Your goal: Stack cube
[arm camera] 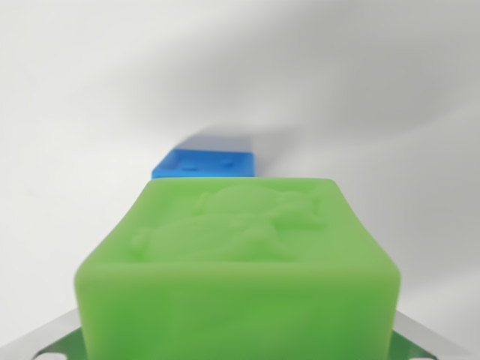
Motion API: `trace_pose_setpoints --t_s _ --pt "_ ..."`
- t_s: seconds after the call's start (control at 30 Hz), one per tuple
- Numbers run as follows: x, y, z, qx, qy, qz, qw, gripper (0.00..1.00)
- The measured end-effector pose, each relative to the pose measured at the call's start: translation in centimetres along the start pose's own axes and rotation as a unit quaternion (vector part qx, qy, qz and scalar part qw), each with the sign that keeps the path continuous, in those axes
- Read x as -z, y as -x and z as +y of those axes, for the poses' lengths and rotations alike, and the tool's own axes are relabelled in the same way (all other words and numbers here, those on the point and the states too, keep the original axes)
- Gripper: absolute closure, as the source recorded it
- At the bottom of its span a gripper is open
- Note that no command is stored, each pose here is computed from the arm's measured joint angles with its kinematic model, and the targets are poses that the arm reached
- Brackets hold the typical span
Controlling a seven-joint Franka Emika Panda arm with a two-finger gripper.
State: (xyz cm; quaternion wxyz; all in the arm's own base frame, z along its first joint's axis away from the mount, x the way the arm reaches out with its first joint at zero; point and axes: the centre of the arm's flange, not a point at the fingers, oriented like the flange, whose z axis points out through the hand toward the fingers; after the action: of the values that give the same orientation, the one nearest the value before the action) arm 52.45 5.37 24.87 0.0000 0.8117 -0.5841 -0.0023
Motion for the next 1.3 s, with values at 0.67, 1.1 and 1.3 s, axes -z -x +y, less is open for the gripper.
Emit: trace_pose_setpoints --t_s 0.67,1.1,1.3 --pt "-1.1 2.7 -0.4 0.012 -0.0007 0.0024 0.9999 1.00" --pt "-4.7 2.8 -0.3 0.011 0.0010 0.0033 0.9999 1.00" --pt "-6.1 2.8 -0.2 0.011 0.0015 0.0034 0.9999 1.00"
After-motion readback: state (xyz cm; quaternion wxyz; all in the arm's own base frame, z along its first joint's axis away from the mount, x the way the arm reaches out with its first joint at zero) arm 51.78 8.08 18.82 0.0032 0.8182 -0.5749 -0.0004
